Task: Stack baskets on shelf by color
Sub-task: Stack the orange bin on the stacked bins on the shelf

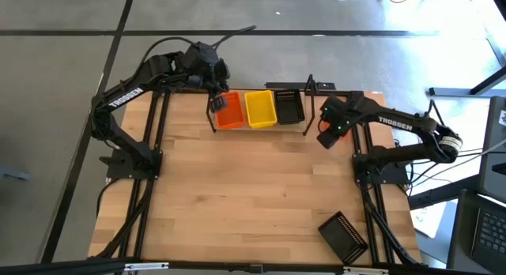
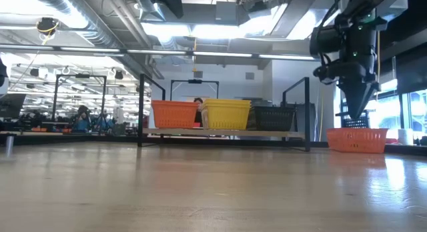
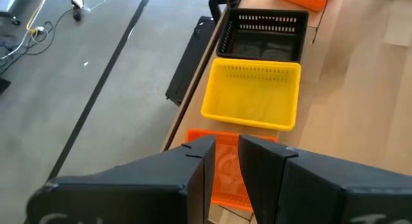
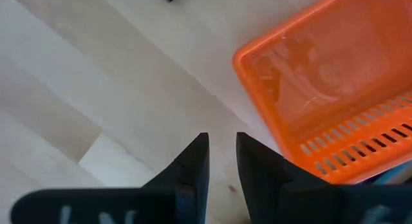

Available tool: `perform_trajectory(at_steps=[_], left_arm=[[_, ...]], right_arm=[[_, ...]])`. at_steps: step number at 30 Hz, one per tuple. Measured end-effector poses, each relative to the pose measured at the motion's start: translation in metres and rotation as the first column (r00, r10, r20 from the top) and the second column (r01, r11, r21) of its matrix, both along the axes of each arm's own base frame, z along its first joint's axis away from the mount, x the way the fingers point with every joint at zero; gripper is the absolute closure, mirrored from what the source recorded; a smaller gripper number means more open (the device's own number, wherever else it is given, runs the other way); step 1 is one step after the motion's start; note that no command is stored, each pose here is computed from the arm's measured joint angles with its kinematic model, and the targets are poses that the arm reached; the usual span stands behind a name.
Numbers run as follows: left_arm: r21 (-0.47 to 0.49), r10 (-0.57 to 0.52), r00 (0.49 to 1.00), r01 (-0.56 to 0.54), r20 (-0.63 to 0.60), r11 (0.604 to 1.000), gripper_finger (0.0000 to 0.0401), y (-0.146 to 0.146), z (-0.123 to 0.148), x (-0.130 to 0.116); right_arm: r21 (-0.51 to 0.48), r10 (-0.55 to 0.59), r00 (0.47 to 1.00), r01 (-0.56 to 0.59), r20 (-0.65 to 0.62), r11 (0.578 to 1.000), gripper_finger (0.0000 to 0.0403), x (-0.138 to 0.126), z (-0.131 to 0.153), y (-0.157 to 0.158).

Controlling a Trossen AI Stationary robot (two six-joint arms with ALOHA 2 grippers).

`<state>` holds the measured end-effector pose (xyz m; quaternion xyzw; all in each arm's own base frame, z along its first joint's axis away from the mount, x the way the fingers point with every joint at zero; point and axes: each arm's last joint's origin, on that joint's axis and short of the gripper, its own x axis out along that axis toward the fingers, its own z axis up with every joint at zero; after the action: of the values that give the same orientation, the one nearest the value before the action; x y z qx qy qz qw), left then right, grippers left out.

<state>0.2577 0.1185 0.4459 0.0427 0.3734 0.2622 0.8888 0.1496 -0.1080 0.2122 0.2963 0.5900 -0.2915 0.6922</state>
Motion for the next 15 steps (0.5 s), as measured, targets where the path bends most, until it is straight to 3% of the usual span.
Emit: perform_trajectory(at_steps=[3, 10, 15], left_arm=[[0.000, 0.004, 1.000, -0.004, 0.000, 1.000, 0.0340, 0.001, 0.000, 0.000], [0.000, 0.004, 1.000, -0.004, 0.001, 1.000, 0.0340, 0.001, 0.000, 0.000], [0.000, 0.004, 1.000, -0.004, 0.001, 1.000, 0.0340, 0.001, 0.000, 0.000]], right_arm=[[-0.006, -0.015, 1.000, 0.015, 0.006, 1.000, 0.0326, -0.003, 0.000, -0.005], [-0.062, 0.084, 0.996, -0.081, 0.038, 0.995, 0.0326, 0.002, -0.002, -0.014], [-0.037, 0.071, 0.997, -0.072, -0.020, 0.997, 0.0326, 0.006, -0.013, -0.020]])
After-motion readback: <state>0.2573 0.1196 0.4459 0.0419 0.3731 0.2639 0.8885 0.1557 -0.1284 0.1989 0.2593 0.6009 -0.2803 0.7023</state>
